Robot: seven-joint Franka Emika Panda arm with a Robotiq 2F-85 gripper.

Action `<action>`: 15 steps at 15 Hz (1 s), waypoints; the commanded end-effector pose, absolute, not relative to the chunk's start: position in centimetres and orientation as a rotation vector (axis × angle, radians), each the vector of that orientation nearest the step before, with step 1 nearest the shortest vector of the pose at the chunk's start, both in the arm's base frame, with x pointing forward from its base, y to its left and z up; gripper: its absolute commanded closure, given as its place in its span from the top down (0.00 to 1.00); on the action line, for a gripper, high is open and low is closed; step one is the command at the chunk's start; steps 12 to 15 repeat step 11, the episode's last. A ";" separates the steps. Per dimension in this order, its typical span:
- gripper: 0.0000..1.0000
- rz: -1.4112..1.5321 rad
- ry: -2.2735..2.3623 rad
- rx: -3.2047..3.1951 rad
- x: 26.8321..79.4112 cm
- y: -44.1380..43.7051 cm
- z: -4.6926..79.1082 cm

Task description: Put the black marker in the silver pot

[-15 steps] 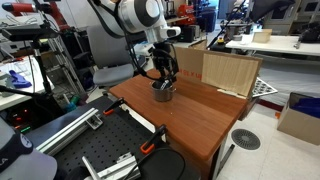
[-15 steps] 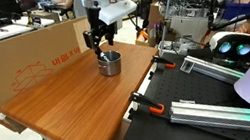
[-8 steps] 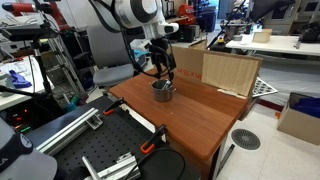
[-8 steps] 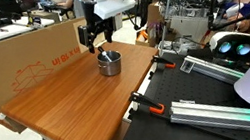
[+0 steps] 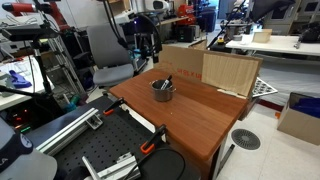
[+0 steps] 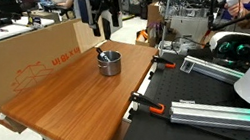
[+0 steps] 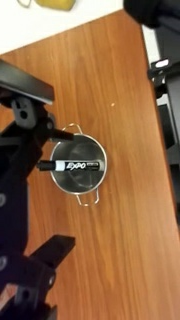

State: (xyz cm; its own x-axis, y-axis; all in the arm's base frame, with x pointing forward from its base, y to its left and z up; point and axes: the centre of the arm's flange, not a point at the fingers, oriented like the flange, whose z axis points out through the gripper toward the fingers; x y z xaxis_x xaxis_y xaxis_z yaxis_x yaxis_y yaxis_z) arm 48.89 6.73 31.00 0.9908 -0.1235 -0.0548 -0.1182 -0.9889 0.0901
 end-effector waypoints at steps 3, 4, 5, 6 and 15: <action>1.00 -0.142 -0.153 3.006 47.6 6.3 33.0; 1.00 -0.145 -0.152 3.004 47.5 6.3 32.9; 1.00 -0.151 -0.150 3.002 47.4 6.3 32.7; 1.00 -0.155 -0.148 3.001 47.4 6.3 32.6; 1.00 -0.156 -0.148 3.000 47.3 6.3 32.6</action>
